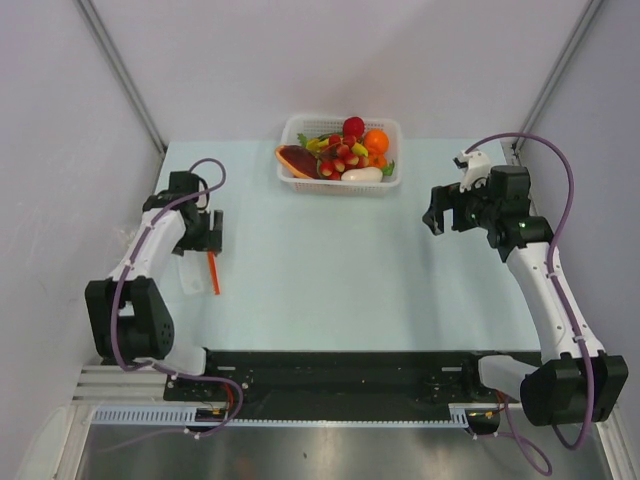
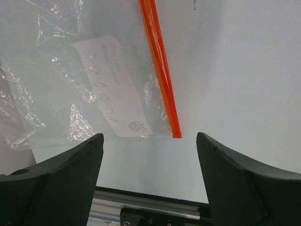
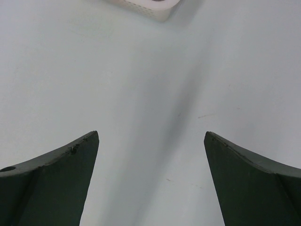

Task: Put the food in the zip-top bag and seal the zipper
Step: Pick up the zipper food storage bag at the center of the board.

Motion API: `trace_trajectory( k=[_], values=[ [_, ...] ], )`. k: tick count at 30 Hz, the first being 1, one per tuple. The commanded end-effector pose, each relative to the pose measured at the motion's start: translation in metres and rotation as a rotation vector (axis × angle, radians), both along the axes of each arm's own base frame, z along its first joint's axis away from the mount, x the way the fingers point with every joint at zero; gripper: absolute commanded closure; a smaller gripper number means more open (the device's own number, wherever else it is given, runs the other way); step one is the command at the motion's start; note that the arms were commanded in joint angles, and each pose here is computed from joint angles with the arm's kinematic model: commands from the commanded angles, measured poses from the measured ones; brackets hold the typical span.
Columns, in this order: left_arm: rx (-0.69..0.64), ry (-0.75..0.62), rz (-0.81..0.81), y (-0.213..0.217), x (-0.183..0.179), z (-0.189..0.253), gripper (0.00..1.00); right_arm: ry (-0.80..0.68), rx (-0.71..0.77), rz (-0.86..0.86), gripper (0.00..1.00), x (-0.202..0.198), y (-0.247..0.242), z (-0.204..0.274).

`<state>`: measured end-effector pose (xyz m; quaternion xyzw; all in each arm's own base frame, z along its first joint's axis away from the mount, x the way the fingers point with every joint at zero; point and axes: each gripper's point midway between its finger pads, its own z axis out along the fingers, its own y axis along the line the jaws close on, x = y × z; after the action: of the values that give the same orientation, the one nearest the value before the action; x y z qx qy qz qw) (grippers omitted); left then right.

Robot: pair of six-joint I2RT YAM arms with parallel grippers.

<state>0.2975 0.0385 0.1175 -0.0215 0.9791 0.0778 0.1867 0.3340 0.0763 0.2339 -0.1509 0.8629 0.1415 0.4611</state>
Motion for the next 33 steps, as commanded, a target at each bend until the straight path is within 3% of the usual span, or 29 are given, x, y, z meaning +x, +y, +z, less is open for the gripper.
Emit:
trace_trajectory(
  k=[1, 12, 20, 22, 24, 25, 28, 33],
  values=[
    [-0.001, -0.02, 0.085, 0.004, 0.023, -0.009, 0.17, -0.066, 0.0, -0.013, 0.0, 0.002, -0.005, 0.018],
    [0.247, 0.026, 0.129, 0.021, 0.061, -0.04, 0.29, -0.035, -0.052, -0.042, 0.0, 0.009, -0.015, 0.004],
    [0.336, 0.082, 0.149, 0.035, 0.072, -0.059, 0.51, 0.002, -0.051, -0.048, 0.0, 0.014, -0.016, -0.001],
    [0.321, 0.074, 0.146, 0.033, 0.074, -0.059, 0.59, 0.002, -0.047, -0.046, 0.0, 0.014, -0.015, 0.002],
    [0.31, 0.067, 0.141, 0.03, 0.077, -0.055, 0.81, 0.004, -0.039, -0.046, 0.0, 0.014, -0.014, 0.005],
    [0.272, 0.057, 0.129, 0.024, 0.079, -0.047, 1.0, 0.01, -0.036, -0.046, 0.0, 0.014, -0.014, 0.005],
    [0.157, -0.02, 0.076, -0.001, 0.085, -0.017, 1.0, 0.0, 0.005, -0.033, 0.0, 0.014, -0.007, 0.018],
    [-0.028, -0.137, -0.119, -0.081, 0.072, 0.045, 1.0, 0.024, 0.168, 0.034, 0.0, 0.008, 0.022, 0.046]
  ],
)
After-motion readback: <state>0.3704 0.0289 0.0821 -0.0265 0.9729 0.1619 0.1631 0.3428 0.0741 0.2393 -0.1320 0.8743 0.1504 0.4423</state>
